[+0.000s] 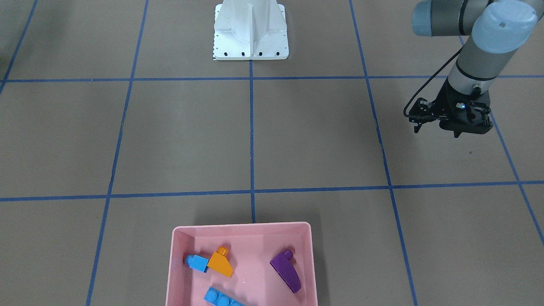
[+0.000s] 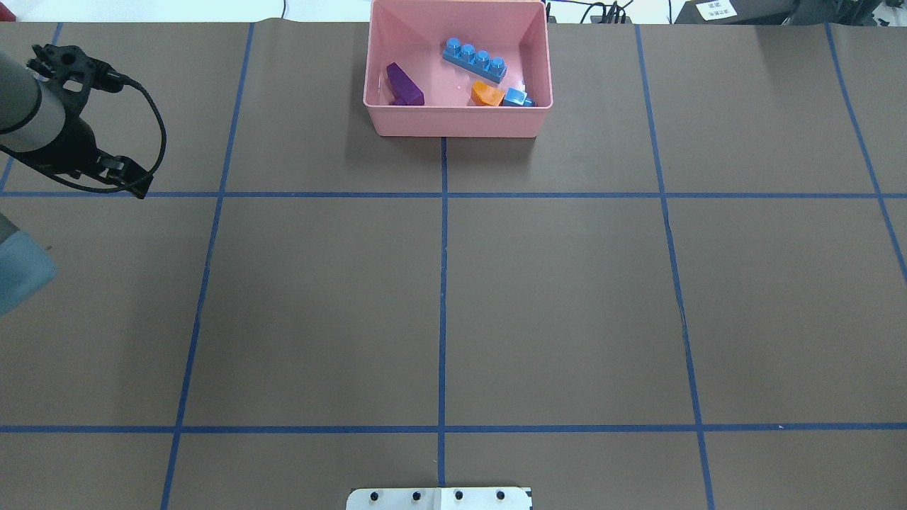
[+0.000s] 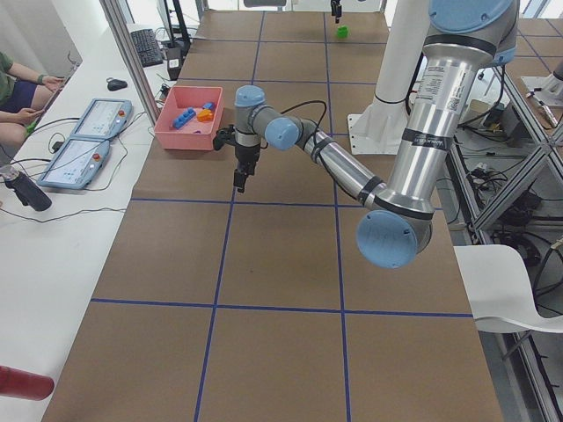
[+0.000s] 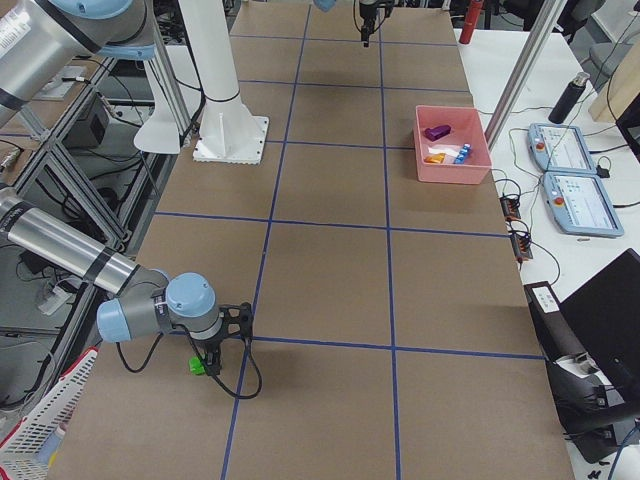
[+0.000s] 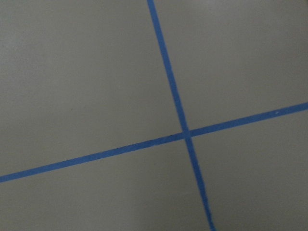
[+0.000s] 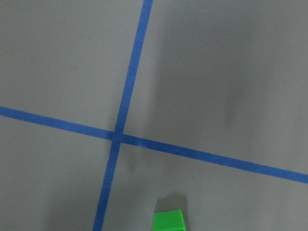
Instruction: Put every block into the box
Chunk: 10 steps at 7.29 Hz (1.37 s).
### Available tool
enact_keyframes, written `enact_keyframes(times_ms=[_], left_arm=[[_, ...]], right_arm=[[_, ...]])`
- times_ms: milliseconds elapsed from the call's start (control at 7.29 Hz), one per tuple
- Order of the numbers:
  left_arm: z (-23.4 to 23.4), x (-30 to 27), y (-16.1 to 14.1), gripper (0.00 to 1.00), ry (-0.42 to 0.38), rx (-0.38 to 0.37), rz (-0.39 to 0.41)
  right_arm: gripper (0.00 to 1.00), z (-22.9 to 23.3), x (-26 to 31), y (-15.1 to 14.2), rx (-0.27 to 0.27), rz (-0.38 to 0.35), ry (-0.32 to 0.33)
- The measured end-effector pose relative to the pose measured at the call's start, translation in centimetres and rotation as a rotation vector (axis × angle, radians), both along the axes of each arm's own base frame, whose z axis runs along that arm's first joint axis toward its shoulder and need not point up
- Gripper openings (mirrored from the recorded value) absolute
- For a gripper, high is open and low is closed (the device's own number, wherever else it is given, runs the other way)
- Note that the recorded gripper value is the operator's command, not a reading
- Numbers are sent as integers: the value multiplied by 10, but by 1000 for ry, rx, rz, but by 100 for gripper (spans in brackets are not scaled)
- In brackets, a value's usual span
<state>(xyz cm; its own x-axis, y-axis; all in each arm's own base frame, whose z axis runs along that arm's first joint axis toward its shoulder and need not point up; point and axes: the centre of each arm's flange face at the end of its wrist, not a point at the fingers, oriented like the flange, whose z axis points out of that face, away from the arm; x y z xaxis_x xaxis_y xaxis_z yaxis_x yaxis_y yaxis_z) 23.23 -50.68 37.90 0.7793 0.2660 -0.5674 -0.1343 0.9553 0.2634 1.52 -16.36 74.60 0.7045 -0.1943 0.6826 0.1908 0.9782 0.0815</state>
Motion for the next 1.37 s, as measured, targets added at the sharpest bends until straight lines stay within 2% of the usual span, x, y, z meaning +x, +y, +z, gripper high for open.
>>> enact_keyframes(times_ms=[274,412,549,686,823,960,1097,1372], left_arm=[[2,-7,6,100,-2,8,6],[1,-7,7,100,-1,11,6],[0,-8,8,100,0,13,6],[0,-8,8,100,0,13,5],[-1,-8,8,100,0,12,3],[-1,-8,8,100,1,10,1],[-1,-8,9,100,3,9,0],[-3,-8,9,100,5,10,-1]], right_arm=[[99,7,-35,-16,-69,-69,22],[93,14,-47,-16,-87,-117,39],[76,23,-52,-11,-98,-157,62],[48,32,-53,-5,-106,-184,84],[11,40,-51,0,-115,-199,103],[0,45,-50,4,-119,-208,112],[0,45,-49,5,-111,-213,109],[0,37,-50,5,-55,-201,70]])
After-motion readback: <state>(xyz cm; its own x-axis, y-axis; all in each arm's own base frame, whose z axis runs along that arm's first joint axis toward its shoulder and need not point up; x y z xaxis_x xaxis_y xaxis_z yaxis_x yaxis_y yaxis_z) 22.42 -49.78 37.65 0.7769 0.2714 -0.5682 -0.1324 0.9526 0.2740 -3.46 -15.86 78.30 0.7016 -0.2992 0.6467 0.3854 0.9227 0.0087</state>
